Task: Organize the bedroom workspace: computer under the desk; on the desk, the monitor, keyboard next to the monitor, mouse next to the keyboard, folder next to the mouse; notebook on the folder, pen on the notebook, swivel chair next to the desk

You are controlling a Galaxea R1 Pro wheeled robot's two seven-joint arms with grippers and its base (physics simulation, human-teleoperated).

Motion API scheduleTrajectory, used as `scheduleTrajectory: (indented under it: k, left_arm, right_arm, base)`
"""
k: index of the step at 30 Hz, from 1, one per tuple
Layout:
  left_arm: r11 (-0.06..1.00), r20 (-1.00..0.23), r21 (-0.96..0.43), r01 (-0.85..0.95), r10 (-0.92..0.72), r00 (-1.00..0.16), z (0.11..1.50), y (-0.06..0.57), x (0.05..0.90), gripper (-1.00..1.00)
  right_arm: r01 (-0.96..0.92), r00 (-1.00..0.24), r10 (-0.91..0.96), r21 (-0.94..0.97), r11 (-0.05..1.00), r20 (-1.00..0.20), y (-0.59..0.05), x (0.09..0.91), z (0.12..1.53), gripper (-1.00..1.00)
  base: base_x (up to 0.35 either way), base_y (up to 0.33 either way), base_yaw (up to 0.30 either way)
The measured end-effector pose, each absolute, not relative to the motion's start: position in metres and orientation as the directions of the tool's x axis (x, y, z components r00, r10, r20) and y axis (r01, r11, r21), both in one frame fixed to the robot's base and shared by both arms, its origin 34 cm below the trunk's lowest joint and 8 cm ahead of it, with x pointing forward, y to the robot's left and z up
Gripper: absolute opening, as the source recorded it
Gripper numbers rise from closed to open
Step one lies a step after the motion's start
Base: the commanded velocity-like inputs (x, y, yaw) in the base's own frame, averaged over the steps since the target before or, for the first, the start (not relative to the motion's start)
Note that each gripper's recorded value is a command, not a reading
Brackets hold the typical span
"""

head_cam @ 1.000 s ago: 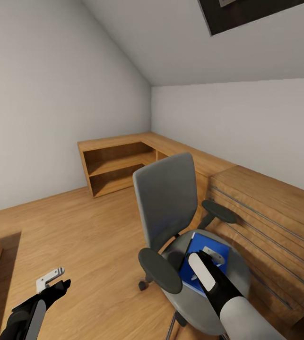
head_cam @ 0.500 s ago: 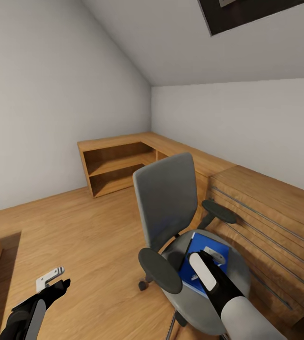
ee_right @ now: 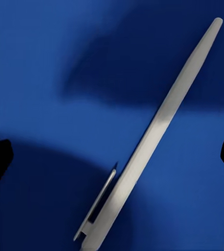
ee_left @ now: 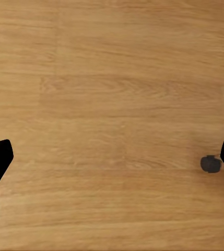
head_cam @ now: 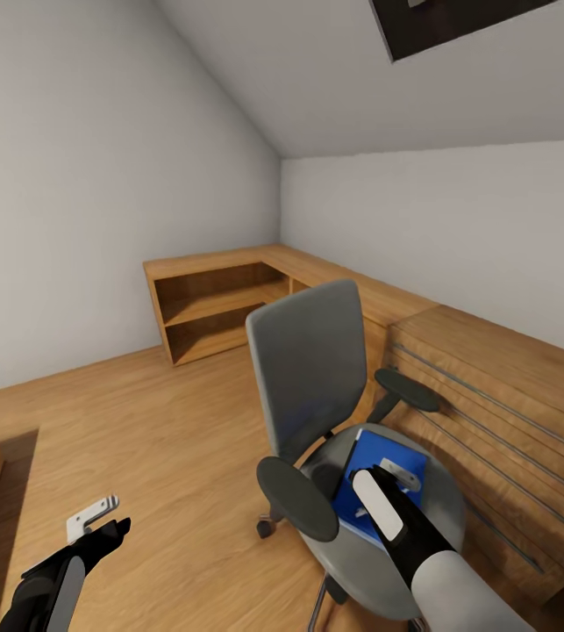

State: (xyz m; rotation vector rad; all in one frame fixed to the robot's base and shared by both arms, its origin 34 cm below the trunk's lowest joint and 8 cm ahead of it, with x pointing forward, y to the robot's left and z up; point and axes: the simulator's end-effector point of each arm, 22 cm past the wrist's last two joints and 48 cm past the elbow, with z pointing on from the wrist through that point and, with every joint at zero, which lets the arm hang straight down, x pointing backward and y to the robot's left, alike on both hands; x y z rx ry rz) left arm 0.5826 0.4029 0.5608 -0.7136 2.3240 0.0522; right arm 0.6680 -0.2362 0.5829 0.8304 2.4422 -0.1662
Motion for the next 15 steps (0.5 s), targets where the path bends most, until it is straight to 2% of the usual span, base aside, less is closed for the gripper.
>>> scheduleTrajectory:
  k: [15]
  left_arm:
    - [0.848, -0.632, -0.155, -0.507, -0.48, -0.608, 0.543, 0.403, 0.58, 1.0]
  right_arm:
    - [0.596, -0.658, 0.529, 0.058, 0.801, -0.537, -0.237, 0.665, 0.565, 1.0]
  base:
    - [0.0, 0.0, 0.0]
